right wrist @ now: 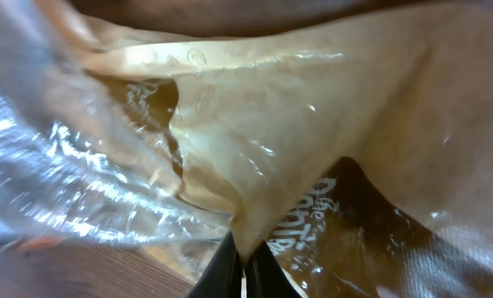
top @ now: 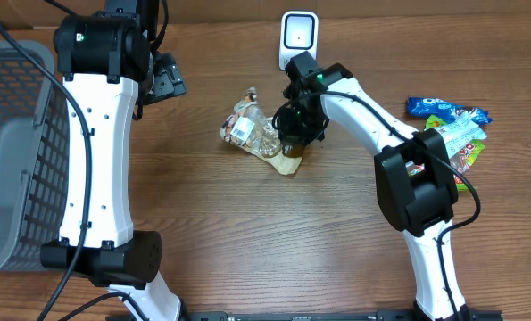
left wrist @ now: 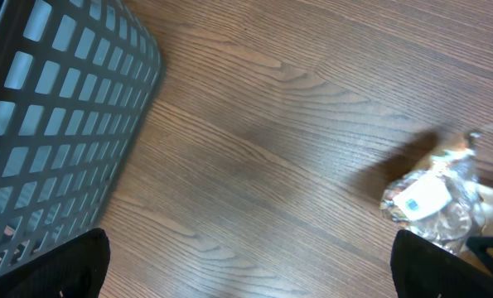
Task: Scan the item barcode
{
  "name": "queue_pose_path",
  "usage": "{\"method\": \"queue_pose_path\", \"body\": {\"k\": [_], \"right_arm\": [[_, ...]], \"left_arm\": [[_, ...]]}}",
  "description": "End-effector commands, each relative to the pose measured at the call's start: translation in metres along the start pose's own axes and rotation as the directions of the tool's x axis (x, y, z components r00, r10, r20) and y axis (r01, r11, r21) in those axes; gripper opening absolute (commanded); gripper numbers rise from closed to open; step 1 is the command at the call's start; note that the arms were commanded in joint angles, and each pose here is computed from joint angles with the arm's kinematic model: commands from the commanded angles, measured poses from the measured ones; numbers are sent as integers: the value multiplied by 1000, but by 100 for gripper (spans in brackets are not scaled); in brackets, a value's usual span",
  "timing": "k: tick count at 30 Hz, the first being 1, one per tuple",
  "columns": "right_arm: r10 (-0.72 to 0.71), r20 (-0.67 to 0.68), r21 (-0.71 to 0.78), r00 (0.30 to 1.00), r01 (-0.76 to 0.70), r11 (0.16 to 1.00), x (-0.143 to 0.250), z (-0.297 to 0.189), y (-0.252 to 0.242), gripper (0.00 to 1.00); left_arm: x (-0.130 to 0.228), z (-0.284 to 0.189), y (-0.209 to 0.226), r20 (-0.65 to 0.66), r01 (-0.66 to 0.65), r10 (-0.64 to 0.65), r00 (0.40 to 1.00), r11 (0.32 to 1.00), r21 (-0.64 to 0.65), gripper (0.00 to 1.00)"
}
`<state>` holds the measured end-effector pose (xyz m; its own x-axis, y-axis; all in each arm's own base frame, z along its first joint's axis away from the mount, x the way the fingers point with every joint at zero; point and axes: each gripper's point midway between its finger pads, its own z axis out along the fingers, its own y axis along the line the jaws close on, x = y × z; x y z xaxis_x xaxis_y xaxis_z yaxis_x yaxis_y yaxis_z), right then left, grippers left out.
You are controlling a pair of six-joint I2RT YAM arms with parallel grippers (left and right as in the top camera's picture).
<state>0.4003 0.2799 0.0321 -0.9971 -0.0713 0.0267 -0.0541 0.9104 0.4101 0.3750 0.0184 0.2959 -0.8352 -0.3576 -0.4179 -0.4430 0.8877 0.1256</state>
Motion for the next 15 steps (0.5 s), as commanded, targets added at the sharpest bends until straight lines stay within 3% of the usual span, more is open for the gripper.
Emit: {"method": "queue_pose_path", "body": {"k": [1,5,7,9,11,15], "right_arm": [[-104,107,-21,989,106,994,-13,-41,23,4],[-151,122,14,981,150,989,-15,-44,19,7],[-200,125,23,972,199,980,-16,-44,19,25],[-266,140,52,954,261,964,-21,-48,18,54],[-287,160,99,945,274,957,-27,-53,14,59],[-418,193,162,888,391,906,-40,-67,17,82]], "left_arm": [[0,3,-1,-1,8,-8,1000,1000,-13,100],[0,3,-1,-1,8,-8,1000,1000,-13,100],[0,3,-1,-1,8,-8,1000,1000,-13,100],[0,3,-1,-1,8,-8,1000,1000,-13,100],[0,3,-1,-1,8,-8,1000,1000,-13,100],[0,3,-1,-1,8,-8,1000,1000,-13,100]]}}
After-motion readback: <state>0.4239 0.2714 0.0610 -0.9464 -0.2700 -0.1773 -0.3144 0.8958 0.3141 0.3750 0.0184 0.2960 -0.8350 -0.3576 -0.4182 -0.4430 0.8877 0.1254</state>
